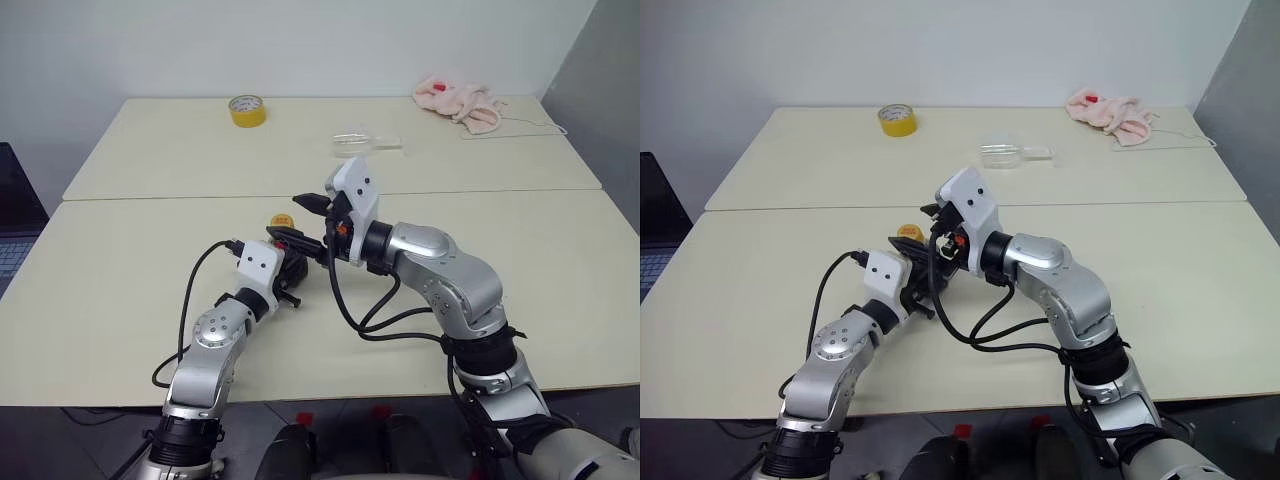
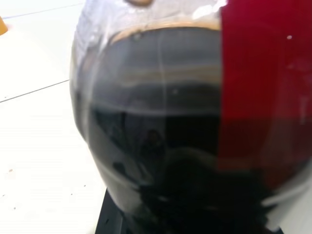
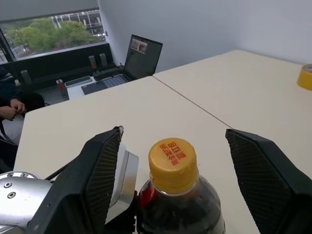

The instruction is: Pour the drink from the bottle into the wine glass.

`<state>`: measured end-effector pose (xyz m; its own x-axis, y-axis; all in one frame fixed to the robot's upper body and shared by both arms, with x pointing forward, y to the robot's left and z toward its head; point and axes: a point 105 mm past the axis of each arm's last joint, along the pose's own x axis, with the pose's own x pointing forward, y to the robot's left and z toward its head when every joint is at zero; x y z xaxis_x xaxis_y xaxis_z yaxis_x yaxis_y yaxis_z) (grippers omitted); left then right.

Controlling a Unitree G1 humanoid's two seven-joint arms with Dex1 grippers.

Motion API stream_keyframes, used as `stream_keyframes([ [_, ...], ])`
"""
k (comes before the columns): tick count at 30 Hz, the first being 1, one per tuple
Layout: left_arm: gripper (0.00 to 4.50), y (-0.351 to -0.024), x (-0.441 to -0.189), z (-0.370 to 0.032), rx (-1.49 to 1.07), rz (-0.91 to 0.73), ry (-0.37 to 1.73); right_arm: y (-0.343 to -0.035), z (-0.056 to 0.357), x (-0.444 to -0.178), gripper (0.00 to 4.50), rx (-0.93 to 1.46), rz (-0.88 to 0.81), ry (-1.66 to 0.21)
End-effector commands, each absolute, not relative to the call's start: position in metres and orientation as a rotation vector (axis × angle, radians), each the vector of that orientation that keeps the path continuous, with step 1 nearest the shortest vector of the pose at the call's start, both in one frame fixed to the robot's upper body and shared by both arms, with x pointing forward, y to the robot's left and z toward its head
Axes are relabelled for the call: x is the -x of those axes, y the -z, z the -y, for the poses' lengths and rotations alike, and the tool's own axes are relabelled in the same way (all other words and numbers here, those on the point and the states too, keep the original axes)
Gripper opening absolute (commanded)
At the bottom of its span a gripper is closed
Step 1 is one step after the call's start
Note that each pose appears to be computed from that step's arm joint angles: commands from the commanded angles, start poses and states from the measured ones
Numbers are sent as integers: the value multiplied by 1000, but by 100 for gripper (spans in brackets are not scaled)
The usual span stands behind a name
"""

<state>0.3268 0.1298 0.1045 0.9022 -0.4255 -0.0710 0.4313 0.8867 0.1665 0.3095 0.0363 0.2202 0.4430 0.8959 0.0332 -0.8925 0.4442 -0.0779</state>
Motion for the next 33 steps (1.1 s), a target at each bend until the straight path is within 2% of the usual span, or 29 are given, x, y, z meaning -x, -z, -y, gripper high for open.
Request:
stream_keyframes([
  [1, 79, -125, -328, -127, -191, 55, 443, -232, -39, -309, 369, 73, 124, -1092],
  [20, 79, -124, -327, -124, -190, 52, 451, -227, -50, -304, 369, 152, 116, -1121],
  [31, 76, -124, -327, -125, -193, 51, 450, -225, -47, -311, 369, 162, 119, -1079],
  [33, 76, -124, -327, -125, -193, 51, 450, -225, -47, -312, 330, 162, 118, -1075],
])
